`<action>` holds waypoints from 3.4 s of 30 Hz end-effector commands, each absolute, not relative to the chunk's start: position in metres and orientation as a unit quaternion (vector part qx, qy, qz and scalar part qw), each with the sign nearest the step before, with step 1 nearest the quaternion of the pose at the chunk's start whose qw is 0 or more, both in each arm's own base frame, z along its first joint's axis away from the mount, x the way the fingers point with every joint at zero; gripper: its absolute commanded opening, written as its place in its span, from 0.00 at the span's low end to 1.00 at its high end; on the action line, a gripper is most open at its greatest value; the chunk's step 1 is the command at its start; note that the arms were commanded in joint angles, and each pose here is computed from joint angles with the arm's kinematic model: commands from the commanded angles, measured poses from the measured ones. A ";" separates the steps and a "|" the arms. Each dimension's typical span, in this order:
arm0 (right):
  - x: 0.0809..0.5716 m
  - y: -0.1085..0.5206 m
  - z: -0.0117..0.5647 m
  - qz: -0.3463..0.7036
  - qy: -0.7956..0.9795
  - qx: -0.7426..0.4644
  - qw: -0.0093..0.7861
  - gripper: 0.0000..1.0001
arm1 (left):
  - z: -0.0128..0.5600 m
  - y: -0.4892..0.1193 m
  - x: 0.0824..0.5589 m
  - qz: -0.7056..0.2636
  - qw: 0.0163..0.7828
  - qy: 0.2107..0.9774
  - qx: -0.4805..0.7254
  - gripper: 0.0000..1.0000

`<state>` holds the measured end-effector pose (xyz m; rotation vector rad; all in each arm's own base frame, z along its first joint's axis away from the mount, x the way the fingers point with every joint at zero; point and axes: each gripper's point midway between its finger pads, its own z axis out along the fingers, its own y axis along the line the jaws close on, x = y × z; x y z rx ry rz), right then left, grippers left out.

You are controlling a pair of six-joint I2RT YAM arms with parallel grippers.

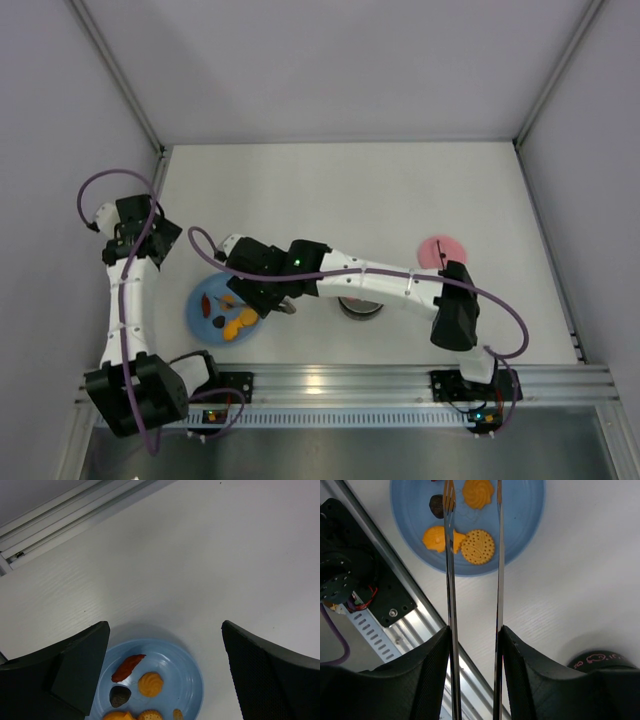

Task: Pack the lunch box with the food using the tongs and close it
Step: Pick up the fake food from the plate, then place the fake food in the packing box.

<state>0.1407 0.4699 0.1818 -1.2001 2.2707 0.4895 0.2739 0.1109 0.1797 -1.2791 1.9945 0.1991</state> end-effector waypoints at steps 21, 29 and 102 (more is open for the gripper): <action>0.157 0.523 0.159 0.195 0.823 -0.461 0.269 0.43 | 0.171 0.111 0.286 0.046 0.373 0.780 -0.501 0.99; 0.163 0.516 0.161 0.173 0.826 -0.457 0.279 0.43 | 0.169 0.108 0.288 0.040 0.369 0.784 -0.497 0.99; 0.164 0.419 0.225 0.128 0.844 -0.402 0.331 0.29 | 0.185 0.091 0.290 -0.006 0.399 0.801 -0.446 0.99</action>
